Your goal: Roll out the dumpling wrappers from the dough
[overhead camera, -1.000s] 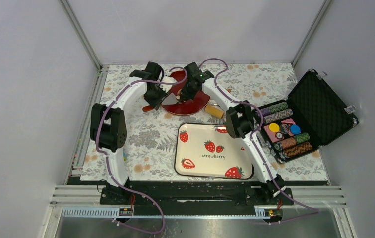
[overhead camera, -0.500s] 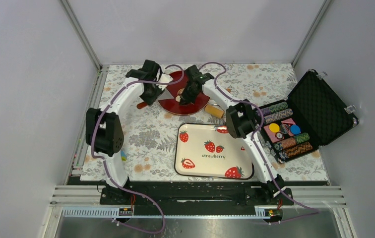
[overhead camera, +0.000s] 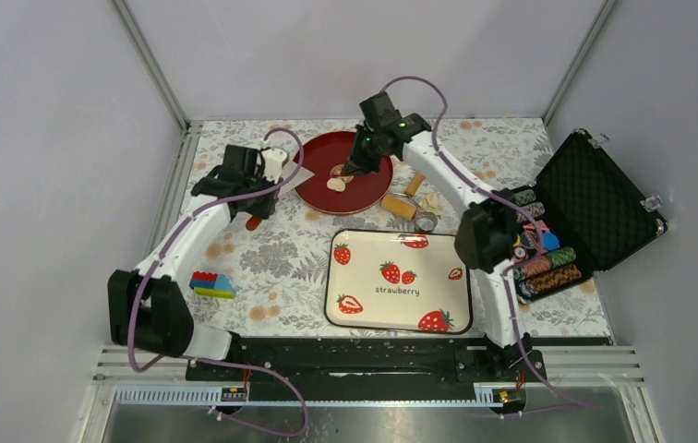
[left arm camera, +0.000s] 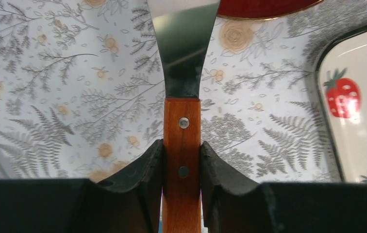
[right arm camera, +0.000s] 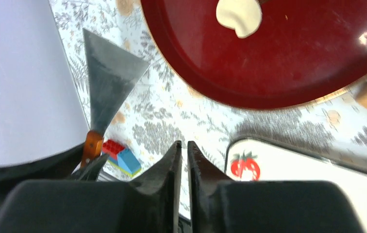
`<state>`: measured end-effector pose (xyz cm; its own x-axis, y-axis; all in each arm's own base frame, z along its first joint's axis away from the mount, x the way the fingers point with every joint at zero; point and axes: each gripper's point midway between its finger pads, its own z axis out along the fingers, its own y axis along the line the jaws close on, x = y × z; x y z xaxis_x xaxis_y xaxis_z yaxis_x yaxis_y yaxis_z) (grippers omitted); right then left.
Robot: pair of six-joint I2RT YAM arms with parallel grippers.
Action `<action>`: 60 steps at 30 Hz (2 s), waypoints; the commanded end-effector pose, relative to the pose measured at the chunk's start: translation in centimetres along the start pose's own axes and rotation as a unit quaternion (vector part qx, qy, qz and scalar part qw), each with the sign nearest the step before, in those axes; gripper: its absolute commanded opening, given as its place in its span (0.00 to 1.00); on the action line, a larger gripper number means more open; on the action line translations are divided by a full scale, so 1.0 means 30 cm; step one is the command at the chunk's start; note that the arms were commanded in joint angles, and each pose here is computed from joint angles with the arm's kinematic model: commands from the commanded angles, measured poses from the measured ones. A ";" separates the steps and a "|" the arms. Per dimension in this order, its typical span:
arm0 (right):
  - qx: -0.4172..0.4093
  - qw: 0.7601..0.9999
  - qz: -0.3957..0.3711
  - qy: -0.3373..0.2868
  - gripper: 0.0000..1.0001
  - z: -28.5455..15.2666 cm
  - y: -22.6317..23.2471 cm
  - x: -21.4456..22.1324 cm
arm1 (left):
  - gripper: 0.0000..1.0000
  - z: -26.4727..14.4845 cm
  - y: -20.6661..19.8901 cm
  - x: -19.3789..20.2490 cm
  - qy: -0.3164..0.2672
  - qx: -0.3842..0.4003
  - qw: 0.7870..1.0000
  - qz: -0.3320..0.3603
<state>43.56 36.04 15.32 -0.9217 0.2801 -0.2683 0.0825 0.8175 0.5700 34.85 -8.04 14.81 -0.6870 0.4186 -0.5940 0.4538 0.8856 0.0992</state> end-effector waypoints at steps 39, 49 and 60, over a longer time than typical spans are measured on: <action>0.151 0.981 -0.061 -0.101 0.91 -0.597 -0.743 0.393 | 0.79 -0.044 -0.085 0.168 -0.209 -0.009 0.944 -0.256; 0.198 0.968 -0.060 -0.146 0.99 -0.634 -0.805 0.329 | 0.99 -0.099 -0.021 0.108 -0.278 -0.031 0.918 -0.282; 0.291 0.903 -0.089 -0.302 1.00 -0.717 -1.019 0.190 | 0.99 -0.150 0.150 0.110 -0.381 -0.025 0.857 -0.346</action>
<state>25.90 5.27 12.76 -0.6940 0.2659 -0.6691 0.2353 0.9620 0.1382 30.77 -2.74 13.74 -0.3325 -0.4014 -0.8534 -0.0180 0.9075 -0.4197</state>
